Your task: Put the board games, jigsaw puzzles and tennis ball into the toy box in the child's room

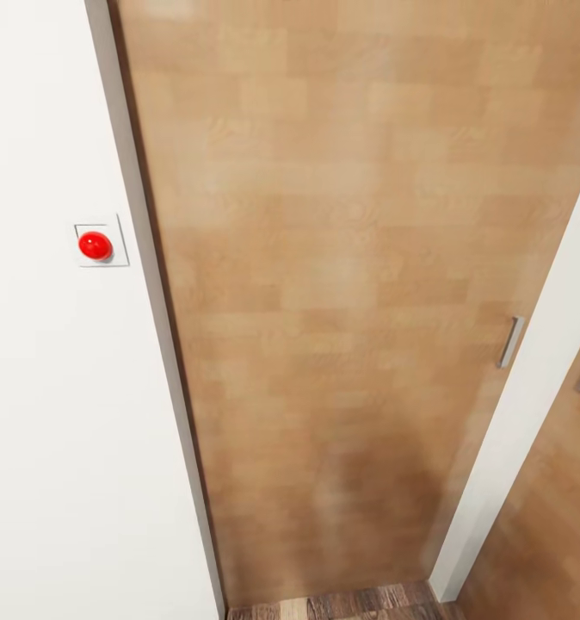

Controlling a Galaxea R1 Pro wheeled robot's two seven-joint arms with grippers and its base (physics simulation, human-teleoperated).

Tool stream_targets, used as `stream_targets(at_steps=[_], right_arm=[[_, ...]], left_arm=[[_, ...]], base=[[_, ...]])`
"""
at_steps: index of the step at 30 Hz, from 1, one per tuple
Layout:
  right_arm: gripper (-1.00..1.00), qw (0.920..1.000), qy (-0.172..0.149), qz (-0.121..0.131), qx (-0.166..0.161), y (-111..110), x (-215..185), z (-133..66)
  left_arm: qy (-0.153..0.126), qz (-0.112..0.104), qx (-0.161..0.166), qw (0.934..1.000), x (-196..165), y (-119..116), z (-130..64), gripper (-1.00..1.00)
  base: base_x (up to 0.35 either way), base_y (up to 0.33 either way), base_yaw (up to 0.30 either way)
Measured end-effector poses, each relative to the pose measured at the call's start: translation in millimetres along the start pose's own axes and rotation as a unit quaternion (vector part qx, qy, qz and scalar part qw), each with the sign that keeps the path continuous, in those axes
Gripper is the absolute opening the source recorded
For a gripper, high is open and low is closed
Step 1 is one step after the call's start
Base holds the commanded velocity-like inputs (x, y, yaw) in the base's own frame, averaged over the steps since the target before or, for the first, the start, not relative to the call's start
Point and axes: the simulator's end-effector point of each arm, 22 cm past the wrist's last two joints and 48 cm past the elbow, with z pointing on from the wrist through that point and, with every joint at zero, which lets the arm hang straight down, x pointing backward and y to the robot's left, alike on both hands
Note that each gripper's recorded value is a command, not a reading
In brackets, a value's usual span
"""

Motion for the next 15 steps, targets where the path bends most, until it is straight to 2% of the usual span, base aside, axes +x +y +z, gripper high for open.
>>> stream_targets(at_steps=[3,6,10,15], right_arm=[[1.00,0.9994,-0.013,0.011,0.031,-16,-17,-2.5],[1.00,0.9968,-0.014,0.043,0.066,-32,-31,-5.8],[1.00,0.9950,-0.017,0.064,0.075,-35,-48,-9.3],[1.00,0.9944,-0.027,0.071,0.073,-32,-61,-14.5]], left_arm=[[-0.006,-0.001,-0.003,1.0000,-16,1,-2.6,1.00],[-0.019,-0.003,-0.005,0.9998,-41,3,-5.1,1.00],[-0.041,-0.006,-0.006,0.9991,-81,6,-9.8,1.00],[-0.056,-0.007,-0.007,0.9984,-97,7,-16.4,1.00]], base=[[0.000,0.000,0.000],[0.000,0.000,0.000],[0.000,0.000,0.000],[0.000,0.000,0.000]])
